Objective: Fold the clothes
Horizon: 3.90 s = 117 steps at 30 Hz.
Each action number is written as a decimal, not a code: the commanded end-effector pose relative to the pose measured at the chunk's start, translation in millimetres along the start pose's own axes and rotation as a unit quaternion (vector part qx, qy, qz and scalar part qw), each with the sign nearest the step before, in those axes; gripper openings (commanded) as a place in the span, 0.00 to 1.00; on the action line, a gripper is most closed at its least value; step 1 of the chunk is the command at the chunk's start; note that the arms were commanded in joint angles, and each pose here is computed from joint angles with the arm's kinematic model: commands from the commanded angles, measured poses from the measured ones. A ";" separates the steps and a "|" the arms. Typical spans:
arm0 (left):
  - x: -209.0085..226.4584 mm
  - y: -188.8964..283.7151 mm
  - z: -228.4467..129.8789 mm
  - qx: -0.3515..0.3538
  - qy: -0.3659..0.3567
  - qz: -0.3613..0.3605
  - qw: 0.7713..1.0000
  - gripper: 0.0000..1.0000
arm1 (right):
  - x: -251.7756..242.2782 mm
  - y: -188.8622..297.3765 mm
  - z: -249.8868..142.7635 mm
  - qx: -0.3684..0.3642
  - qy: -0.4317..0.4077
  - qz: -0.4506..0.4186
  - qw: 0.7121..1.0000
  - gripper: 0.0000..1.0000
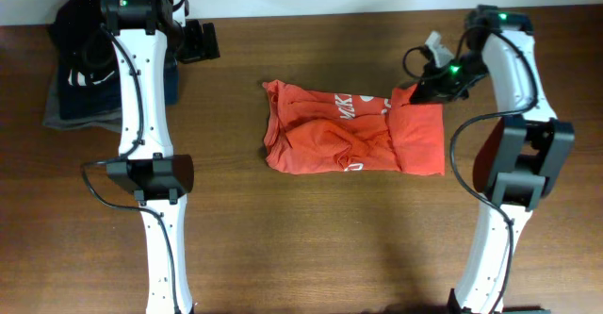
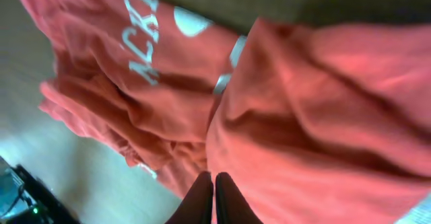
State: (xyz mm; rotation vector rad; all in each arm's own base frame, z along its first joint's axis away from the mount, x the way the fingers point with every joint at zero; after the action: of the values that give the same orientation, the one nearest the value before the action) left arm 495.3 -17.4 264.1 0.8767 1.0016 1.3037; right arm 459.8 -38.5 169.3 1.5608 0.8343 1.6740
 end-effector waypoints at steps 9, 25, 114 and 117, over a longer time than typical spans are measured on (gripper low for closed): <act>-1.0 2.9 -0.4 -0.001 -0.007 -0.004 1.000 0.99 | -34.8 -60.0 -2.4 0.022 -0.004 0.103 0.994 0.20; -23.9 -16.8 -6.2 0.036 -0.024 -0.046 0.998 0.99 | -7.7 16.9 20.2 -0.050 0.005 0.058 0.997 0.86; -17.8 -89.1 -48.4 0.208 -0.029 0.079 0.974 0.00 | -2.3 57.2 8.2 -0.022 -0.045 -0.096 0.994 0.99; -33.5 -74.5 -44.7 0.186 -0.043 0.074 0.979 0.00 | -2.3 57.2 8.2 -0.022 -0.045 -0.096 0.994 0.99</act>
State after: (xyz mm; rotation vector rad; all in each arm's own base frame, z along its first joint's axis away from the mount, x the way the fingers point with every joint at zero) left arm 481.6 -36.6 152.9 1.3349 1.2414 1.1815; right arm 466.8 -70.8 204.1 1.5015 0.8754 1.4556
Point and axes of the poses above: each gripper's point midway between its finger pads, its own y axis back along the fingers, its own x axis along the line the jaws close on, z = x × y, the point moved 10 cm from there along y, back along the fingers, and after that the axes turned 7 degrees about -y, right-handed, at the moved point
